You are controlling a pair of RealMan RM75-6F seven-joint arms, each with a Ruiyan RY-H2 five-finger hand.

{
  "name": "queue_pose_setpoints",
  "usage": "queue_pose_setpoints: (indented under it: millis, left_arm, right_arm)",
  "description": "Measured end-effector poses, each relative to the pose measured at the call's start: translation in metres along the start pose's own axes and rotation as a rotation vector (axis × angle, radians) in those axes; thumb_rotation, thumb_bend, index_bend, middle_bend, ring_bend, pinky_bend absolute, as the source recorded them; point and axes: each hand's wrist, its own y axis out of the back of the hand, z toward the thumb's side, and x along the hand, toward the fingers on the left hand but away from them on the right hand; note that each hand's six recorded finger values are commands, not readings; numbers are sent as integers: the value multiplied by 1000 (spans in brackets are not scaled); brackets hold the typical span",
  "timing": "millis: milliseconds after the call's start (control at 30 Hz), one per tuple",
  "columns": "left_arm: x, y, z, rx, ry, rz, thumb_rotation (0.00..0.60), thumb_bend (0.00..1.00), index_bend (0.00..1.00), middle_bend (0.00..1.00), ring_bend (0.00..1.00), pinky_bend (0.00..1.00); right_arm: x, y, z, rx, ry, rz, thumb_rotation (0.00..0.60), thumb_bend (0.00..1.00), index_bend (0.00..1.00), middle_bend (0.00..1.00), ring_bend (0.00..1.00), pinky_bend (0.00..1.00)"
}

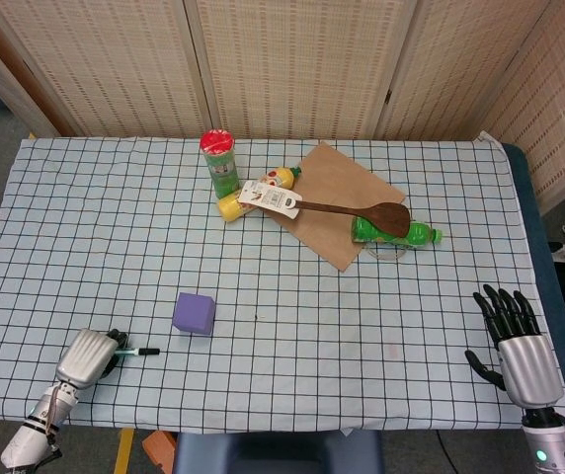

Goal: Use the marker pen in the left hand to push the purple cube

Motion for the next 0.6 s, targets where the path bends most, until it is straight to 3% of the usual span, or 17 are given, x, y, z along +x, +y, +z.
queue_pose_setpoints:
  millis: [100,333,600]
  left_arm:
    - [1,7,0,-29,3,52,600,567,794,811,831,1000]
    - [2,26,-21,-38,14,205,600,592,823,839,832,1000]
    - [27,31,-47,13,-9,214,600,600,827,841,832,1000]
  right_arm:
    - [0,-1,0,2,0,3,600,129,0,0,0,0]
    - [-2,-3,-1,2,-4,10,600,129,0,0,0,0]
    - [-2,-5,1,8,-2,15,600,129,0,0,0,0]
